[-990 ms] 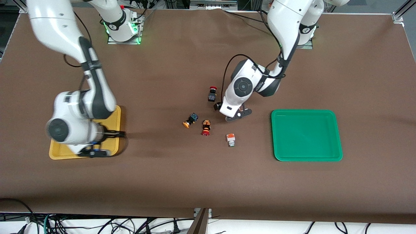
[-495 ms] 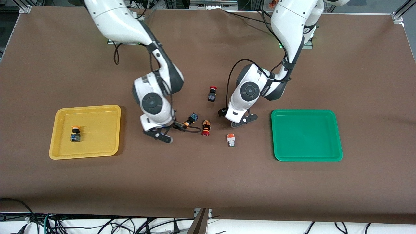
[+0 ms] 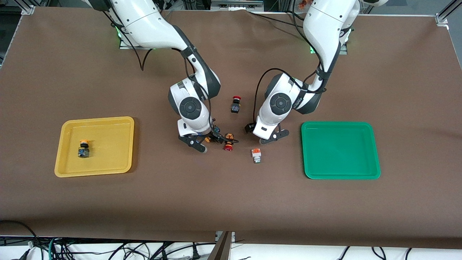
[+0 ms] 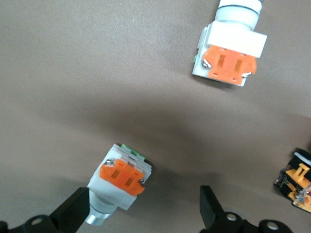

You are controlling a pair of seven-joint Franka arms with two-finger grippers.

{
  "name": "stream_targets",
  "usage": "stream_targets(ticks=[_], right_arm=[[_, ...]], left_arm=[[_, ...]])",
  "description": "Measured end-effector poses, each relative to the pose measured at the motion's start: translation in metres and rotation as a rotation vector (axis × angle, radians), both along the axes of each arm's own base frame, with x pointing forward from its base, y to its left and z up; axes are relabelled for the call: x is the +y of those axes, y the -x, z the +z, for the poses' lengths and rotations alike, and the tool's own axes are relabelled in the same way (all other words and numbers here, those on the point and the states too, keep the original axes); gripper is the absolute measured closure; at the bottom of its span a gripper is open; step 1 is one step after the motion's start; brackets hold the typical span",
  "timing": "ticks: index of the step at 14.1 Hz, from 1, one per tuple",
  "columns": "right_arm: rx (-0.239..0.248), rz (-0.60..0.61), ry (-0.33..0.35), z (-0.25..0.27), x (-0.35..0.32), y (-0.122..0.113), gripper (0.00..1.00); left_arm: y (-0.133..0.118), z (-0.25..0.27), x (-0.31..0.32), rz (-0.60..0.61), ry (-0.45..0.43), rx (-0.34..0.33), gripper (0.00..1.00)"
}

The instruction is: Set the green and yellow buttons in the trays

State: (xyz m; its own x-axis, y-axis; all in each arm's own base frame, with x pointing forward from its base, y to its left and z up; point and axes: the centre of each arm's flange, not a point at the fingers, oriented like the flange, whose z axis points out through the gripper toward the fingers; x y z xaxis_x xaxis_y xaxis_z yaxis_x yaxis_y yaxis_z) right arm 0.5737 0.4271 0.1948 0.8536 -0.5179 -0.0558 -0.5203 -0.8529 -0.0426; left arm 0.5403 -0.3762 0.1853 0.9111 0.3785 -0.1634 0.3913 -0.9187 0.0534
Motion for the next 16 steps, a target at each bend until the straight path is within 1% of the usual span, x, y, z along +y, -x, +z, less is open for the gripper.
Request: stream_targets(ticks=[1,3,6,7,8,9,10,12,13,15,16], right_arm=[[0.004,-0.003,0.004,-0.005,0.003,0.004,0.0],[0.011,-0.003,0.01,-0.011,0.005,0.007,0.2],[0.013,-0.002,0.013,-0.013,0.004,0.008,0.53],[0.01,-0.001,0.015,-0.011,0.002,0.005,0.58],[0.01,0.015,0.023,-0.007,-0.006,-0.001,0.58],[0.023,0.063,0.035,0.002,-0.023,-0.013,0.58],[0.045,0.134,0.043,0.017,-0.05,-0.029,0.58],[0.099,0.276,0.037,0.055,-0.135,-0.067,0.58],[0.129,0.337,0.035,0.069,-0.186,-0.082,0.58],[0.17,0.467,0.035,0.082,-0.281,-0.101,0.58],[0.183,0.536,0.034,0.08,-0.32,-0.105,0.58]], left_arm=[[0.0,-0.001,0.0,-0.014,-0.001,-0.001,0.0],[0.0,-0.004,0.002,-0.093,-0.005,-0.012,0.0],[-0.016,-0.005,0.025,-0.164,0.001,-0.027,0.0],[-0.021,-0.004,0.032,-0.172,0.004,-0.031,0.0],[-0.023,-0.004,0.036,-0.176,0.006,-0.032,0.0],[-0.024,-0.004,0.037,-0.179,0.006,-0.032,0.0],[-0.023,-0.004,0.035,-0.182,0.007,-0.032,0.0],[-0.019,-0.005,0.03,-0.191,0.011,-0.028,0.0],[-0.016,-0.006,0.026,-0.197,0.012,-0.025,0.0],[-0.01,-0.01,0.019,-0.21,0.01,-0.018,0.0],[-0.008,-0.012,0.017,-0.215,0.009,-0.015,0.0]])
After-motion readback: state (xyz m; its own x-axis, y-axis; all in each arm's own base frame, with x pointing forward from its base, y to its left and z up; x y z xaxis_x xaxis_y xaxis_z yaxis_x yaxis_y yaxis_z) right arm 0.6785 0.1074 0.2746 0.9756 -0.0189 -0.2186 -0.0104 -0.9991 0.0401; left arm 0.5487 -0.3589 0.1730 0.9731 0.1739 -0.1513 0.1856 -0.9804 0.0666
